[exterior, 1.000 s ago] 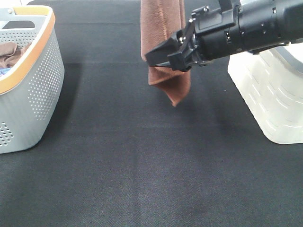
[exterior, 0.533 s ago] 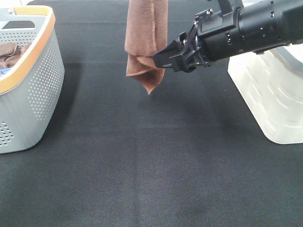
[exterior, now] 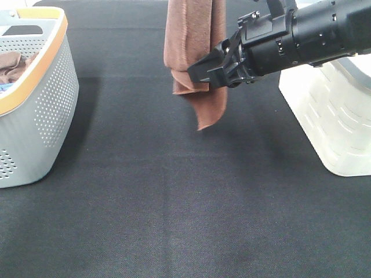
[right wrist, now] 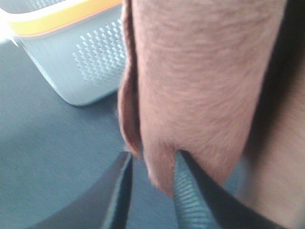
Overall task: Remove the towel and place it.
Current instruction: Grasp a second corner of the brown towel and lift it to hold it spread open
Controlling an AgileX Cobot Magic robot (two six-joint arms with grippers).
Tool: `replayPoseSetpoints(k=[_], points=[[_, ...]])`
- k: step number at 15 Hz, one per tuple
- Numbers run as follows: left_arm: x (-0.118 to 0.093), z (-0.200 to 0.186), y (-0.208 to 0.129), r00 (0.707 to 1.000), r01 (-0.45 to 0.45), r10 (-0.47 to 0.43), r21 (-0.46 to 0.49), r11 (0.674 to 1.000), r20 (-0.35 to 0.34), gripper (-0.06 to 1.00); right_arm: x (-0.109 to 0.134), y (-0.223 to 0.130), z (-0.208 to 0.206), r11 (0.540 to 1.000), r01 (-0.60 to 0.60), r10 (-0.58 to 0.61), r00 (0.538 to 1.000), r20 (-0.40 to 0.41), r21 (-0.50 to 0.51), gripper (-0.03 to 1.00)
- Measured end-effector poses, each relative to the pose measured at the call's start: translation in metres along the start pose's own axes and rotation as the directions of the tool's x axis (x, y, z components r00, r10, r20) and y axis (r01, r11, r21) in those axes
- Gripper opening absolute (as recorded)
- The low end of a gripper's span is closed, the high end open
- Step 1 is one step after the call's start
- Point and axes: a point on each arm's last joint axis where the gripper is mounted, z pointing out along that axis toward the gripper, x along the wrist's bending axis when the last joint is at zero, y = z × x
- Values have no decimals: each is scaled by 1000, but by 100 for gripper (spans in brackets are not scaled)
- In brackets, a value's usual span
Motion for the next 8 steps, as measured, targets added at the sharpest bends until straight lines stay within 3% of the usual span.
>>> replayPoseSetpoints(k=[2,6,8], points=[[0,0,0,1000,2,-2,0,1000,4,0,2,3,0,999,-45,44,999,-25,-28,28],[-1,0,0,1000,6,-6,-1,1000,11,0,-2,4,0,997,-60,61,998,13,-43,27],[-3,0,0,999,18,-18,-3,1000,29,0,-4,5,0,996,-76,78,996,39,-53,33]])
